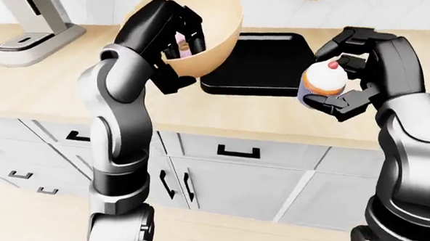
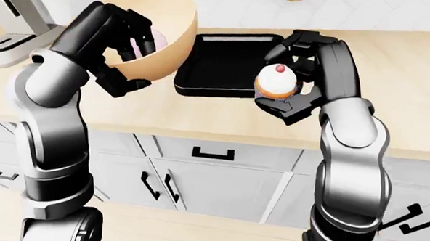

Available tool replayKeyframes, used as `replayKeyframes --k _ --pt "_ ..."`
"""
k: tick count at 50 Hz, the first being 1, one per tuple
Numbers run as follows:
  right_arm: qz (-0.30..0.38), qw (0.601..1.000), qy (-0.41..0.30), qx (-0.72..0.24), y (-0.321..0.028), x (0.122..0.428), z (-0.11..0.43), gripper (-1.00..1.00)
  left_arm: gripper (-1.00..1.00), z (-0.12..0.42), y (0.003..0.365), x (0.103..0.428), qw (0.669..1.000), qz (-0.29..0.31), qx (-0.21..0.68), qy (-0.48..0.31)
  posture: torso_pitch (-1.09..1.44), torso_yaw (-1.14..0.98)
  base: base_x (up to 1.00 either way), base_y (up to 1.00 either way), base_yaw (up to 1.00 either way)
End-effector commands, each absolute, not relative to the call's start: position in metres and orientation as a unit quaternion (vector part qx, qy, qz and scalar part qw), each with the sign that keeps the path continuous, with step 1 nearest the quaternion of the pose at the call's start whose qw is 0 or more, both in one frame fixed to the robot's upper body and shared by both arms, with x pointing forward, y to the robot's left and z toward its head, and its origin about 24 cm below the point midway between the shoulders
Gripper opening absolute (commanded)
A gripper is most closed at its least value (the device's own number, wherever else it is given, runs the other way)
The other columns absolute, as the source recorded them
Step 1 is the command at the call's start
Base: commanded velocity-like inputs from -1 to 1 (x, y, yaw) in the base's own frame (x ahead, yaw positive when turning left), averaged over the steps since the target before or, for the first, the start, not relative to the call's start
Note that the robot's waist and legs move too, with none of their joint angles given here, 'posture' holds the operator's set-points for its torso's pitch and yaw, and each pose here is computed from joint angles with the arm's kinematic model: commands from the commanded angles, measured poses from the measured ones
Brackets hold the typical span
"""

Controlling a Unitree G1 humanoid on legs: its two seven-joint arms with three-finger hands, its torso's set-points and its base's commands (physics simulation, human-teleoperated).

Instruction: Pick up the bowl with donut and place it on the tray. Pick up the cupcake and place it on the tray.

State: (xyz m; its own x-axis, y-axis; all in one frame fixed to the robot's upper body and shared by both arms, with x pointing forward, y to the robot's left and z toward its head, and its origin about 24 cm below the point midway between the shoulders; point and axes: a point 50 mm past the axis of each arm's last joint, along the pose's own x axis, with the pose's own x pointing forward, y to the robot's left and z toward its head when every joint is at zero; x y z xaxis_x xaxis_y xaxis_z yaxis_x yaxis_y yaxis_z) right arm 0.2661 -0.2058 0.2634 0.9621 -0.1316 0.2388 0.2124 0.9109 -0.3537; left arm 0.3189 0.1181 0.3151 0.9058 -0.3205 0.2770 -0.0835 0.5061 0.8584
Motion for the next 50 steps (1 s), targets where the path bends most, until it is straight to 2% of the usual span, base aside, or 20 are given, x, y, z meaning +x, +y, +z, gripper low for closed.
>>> replayKeyframes --k 1,50 --pt "-0.087 0.965 -0.146 -0.202 -0.201 0.263 0.280 -1.00 -1.00 0.329 0.121 0.313 0.838 -0.045 0.492 -0.233 0.00 0.00 0.00 0.00 0.00" --pt "-0.099 0.956 -0.160 -0.224 -0.207 0.257 0.316 -1.00 -1.00 0.343 0.122 0.312 0.836 -0.041 0.487 -0.248 0.00 0.00 0.09 -0.16 0.00"
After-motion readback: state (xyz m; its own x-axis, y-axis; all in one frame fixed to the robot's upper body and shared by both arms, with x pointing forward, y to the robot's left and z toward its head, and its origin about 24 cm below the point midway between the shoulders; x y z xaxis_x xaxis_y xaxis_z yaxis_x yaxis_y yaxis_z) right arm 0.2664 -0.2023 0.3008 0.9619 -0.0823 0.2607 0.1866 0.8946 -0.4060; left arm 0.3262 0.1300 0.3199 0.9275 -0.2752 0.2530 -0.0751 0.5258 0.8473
